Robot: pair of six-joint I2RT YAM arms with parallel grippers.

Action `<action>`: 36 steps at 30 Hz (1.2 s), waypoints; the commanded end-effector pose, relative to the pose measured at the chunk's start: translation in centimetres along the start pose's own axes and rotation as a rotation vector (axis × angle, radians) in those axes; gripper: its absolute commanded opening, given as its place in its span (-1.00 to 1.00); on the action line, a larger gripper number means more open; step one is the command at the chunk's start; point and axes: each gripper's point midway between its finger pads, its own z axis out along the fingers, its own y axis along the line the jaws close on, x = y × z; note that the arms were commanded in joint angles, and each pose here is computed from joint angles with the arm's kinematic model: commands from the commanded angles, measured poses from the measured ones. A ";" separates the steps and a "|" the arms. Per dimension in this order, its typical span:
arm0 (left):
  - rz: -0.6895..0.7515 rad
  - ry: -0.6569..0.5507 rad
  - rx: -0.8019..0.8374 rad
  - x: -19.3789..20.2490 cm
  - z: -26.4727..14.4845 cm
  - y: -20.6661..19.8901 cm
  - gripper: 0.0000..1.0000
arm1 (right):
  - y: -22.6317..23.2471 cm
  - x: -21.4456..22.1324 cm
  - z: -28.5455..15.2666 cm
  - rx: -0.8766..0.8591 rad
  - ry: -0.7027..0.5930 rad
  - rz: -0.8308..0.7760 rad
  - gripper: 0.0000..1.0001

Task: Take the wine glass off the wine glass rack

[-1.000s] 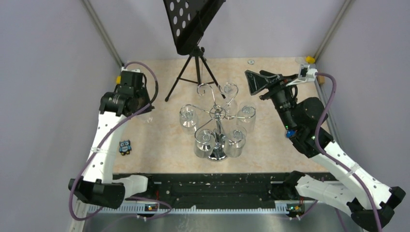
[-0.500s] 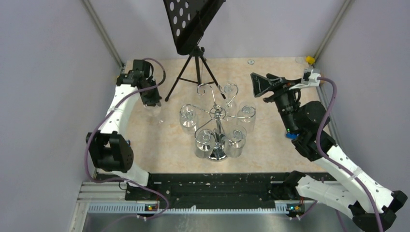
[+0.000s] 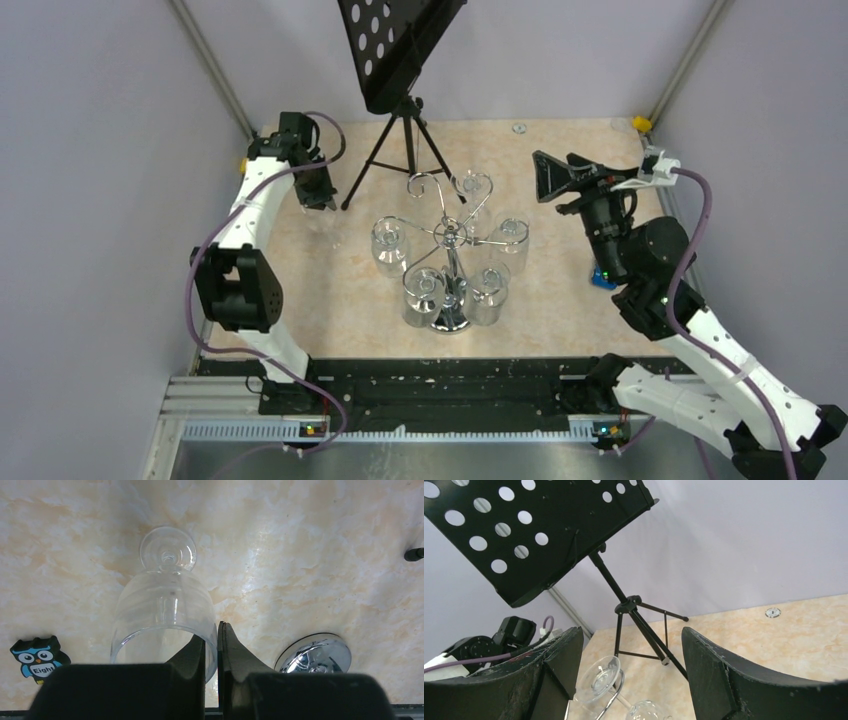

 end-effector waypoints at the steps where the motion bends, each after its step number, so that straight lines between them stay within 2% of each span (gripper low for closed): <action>1: 0.010 -0.034 0.030 -1.4 -0.6 -0.6 -0.93 | 0.5 0.4 0.1 -0.022 0.024 -0.032 0.47; 7: 0.037 -0.080 0.020 -2.2 -2.6 -0.5 -0.31 | 1.1 1.0 0.3 -0.047 0.056 -0.035 0.47; 12: 0.057 -0.146 0.034 -3.1 -5.4 -0.9 -0.10 | 2.6 2.0 0.7 -0.105 0.123 -0.044 0.47; 17: 0.075 -0.232 0.128 -3.7 -9.5 -2.6 0.06 | 3.8 3.2 1.1 -0.151 0.182 -0.045 0.46; 18: 0.080 -0.256 0.156 -3.8 -10.4 -3.0 0.17 | 4.1 3.3 1.2 -0.165 0.191 -0.044 0.45; 19: 0.082 -0.286 0.183 -3.9 -11.4 -3.4 0.59 | 4.5 3.1 1.3 -0.179 0.192 -0.041 0.45; 20: 0.081 -0.319 0.207 -4.0 -12.5 -3.8 0.81 | 4.7 3.5 1.3 -0.187 0.213 -0.048 0.45; 21: 0.080 -0.356 0.227 -4.1 -13.6 -4.0 0.87 | 4.9 3.7 1.3 -0.194 0.227 -0.052 0.44; 27: 0.104 -0.480 0.404 -3.3 -19.0 -6.6 0.93 | 6.1 4.6 1.8 -0.230 0.295 -0.046 0.43; 32: 0.147 -0.499 0.640 -1.4 -22.2 -9.8 0.93 | 5.5 6.1 3.2 -0.138 0.427 -0.102 0.42; 36: 0.160 -0.495 0.750 -0.2 -23.3 -11.0 0.93 | 4.2 6.9 4.2 -0.089 0.528 -0.097 0.35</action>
